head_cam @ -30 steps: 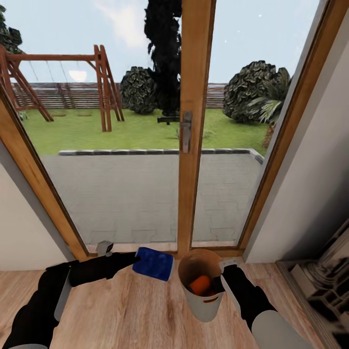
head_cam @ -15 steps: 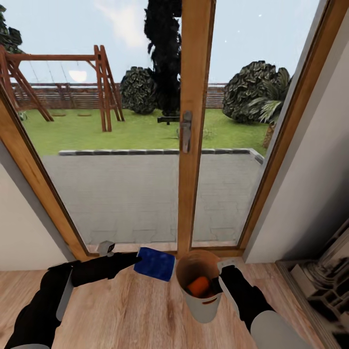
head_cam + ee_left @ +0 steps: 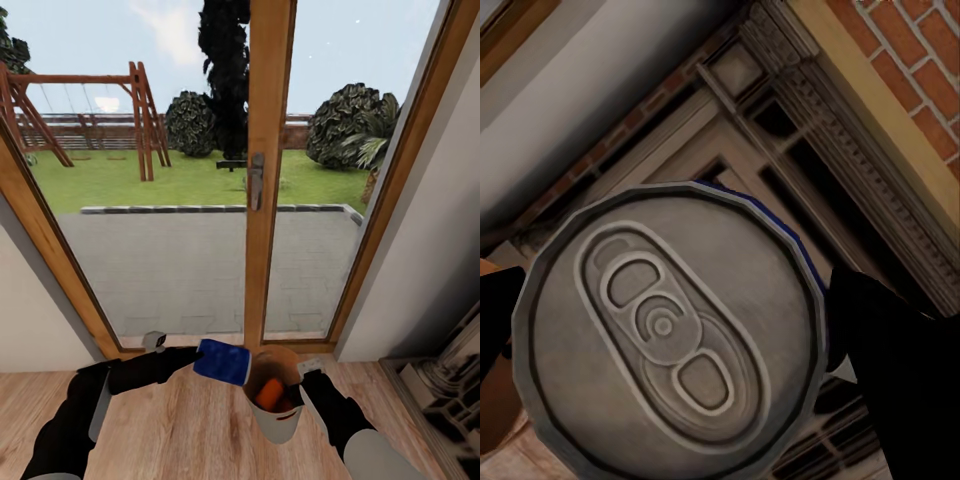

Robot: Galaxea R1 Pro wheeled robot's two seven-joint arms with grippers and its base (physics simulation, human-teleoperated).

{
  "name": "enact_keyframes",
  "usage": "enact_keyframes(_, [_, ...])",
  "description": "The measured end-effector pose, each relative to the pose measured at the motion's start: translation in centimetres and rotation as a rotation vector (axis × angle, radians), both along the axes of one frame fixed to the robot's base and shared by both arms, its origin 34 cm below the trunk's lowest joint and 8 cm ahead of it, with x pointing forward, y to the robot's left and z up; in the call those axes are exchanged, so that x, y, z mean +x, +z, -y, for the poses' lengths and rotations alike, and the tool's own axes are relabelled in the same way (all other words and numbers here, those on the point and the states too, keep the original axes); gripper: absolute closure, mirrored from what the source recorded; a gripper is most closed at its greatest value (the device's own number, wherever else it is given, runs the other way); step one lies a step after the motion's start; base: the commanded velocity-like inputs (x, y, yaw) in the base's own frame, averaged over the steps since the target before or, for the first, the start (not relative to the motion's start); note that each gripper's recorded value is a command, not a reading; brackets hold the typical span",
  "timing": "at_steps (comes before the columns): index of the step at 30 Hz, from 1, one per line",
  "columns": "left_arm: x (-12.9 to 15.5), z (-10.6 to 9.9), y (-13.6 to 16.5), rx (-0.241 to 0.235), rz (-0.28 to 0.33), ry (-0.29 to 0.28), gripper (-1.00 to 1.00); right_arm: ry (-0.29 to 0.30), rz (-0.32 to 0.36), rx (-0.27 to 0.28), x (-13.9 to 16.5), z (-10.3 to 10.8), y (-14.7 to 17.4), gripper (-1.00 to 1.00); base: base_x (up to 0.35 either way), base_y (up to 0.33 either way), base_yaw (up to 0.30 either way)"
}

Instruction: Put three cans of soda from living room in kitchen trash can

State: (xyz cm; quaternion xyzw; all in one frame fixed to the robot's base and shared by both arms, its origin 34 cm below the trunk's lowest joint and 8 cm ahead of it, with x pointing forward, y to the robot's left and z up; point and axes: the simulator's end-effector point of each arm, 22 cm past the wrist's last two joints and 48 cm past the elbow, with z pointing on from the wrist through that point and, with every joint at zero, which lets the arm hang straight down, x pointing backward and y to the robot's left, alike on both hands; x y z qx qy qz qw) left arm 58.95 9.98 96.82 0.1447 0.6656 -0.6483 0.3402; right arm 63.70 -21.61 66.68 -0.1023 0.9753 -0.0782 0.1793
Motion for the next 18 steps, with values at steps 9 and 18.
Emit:
enact_keyframes(9, [-0.2, 2.0, -0.6, -0.04, -0.037, -0.01, 1.0, 0.002, 0.0, 0.001, 0.0, -0.1, 0.0, 1.0, 0.0, 0.0, 0.0])
enact_keyframes(18, [1.0, 2.7, -3.2, 0.047, -0.078, 0.046, 1.0, 0.003, -0.001, 0.002, 0.0, -0.3, 0.0, 1.0, 0.0, 0.0, 0.0])
